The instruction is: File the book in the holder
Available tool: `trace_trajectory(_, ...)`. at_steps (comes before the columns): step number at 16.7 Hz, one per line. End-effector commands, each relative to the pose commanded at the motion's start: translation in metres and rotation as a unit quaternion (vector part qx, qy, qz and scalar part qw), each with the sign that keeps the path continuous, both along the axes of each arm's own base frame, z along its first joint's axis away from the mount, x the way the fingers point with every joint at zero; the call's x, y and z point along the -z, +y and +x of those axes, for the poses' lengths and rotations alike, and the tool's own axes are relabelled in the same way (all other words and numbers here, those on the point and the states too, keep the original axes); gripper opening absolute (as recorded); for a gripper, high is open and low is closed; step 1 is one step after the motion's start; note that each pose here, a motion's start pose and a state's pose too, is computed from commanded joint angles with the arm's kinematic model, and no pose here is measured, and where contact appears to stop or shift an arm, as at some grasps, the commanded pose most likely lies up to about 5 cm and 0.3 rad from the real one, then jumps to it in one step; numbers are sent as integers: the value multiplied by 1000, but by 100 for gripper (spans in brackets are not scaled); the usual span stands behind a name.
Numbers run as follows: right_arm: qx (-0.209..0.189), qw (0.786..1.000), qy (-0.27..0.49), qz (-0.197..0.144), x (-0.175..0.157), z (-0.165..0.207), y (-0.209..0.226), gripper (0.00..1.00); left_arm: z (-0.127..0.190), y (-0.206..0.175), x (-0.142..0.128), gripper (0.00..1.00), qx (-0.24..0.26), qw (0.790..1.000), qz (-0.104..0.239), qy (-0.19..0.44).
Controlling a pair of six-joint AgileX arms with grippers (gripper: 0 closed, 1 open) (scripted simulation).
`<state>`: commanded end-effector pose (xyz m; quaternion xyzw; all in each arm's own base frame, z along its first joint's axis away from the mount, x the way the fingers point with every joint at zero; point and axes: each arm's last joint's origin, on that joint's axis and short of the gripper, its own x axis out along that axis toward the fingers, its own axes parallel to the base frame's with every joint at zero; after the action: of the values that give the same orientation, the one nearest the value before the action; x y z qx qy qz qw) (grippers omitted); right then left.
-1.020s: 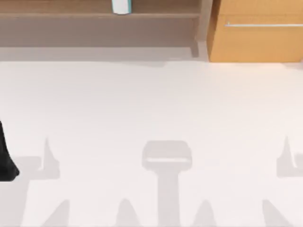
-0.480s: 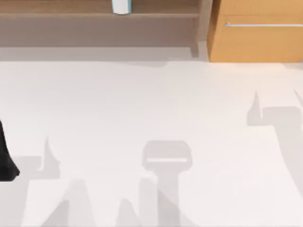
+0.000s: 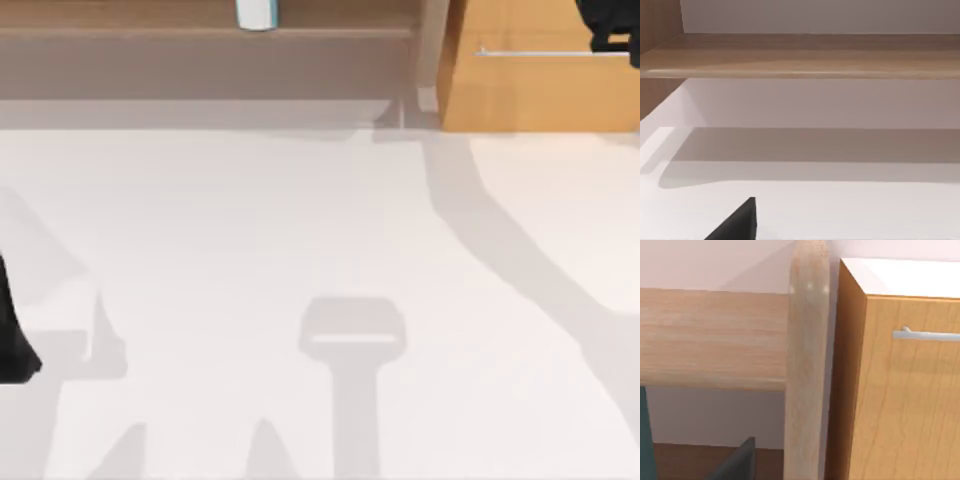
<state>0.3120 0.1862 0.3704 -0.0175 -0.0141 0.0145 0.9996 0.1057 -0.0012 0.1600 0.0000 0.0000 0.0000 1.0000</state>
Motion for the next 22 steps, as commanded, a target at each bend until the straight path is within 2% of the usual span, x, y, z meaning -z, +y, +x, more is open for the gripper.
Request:
trace_trajectory(2, 1, 1000, 2, 0, 16, 33, 50, 100, 0, 0, 0, 100, 0, 1000, 0, 0)
trace_trajectory(5, 4, 1000, 7, 1, 60, 70, 119, 100, 0, 0, 0, 100, 0, 1000, 0, 0)
trace_trajectory(10, 14, 1000, 10, 6, 139, 100, 192, 100, 0, 0, 0, 100, 0, 1000, 0, 0)
trace_trajectory(14, 18, 1000, 8, 11, 166, 105, 211, 100, 0, 0, 0, 100, 0, 1000, 0, 0)
trace_trajectory(22, 18, 1000, 8, 11, 165, 110, 210, 100, 0, 0, 0, 100, 0, 1000, 0, 0)
